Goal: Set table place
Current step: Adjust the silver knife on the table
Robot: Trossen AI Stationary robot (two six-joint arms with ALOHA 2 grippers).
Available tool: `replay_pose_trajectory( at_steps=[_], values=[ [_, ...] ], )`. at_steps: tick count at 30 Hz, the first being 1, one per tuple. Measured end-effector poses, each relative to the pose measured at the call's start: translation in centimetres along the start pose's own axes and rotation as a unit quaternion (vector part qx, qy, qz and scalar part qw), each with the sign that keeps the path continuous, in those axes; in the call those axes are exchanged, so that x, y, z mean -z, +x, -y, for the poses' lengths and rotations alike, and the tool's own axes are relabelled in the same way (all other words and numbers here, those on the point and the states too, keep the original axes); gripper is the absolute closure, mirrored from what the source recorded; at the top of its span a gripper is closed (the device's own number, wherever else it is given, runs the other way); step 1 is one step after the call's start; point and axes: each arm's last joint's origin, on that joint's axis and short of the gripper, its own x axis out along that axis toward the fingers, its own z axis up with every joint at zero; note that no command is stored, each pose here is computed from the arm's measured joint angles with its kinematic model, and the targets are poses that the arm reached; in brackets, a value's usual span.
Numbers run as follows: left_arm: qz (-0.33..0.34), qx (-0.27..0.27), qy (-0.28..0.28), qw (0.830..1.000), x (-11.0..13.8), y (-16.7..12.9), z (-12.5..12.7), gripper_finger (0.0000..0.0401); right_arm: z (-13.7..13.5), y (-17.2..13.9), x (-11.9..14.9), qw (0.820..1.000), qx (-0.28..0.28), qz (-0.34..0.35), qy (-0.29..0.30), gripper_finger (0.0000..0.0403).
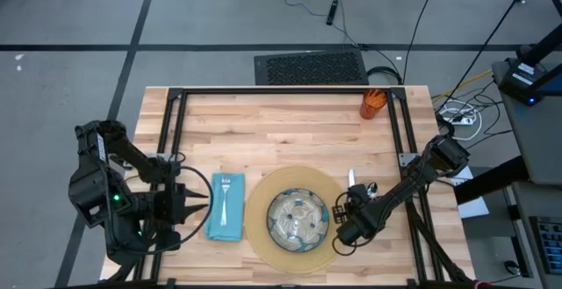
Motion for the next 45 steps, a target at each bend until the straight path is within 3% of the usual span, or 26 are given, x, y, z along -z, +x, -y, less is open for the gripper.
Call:
replay_pose_trajectory(
  at_steps=[16,45],
  values=[
    [0.000,0.000,-0.001,1.000,0.0,0.0,0.0,0.0335,0.1,0.7,0.3,1.000,-0.021,-0.013,0.011,0.0347],
    [-0.004,0.008,0.016,1.000,1.0,-0.1,1.1,0.0335,-0.3,0.4,1.7,0.998,-0.032,-0.038,0.034,0.0359]
  ],
)
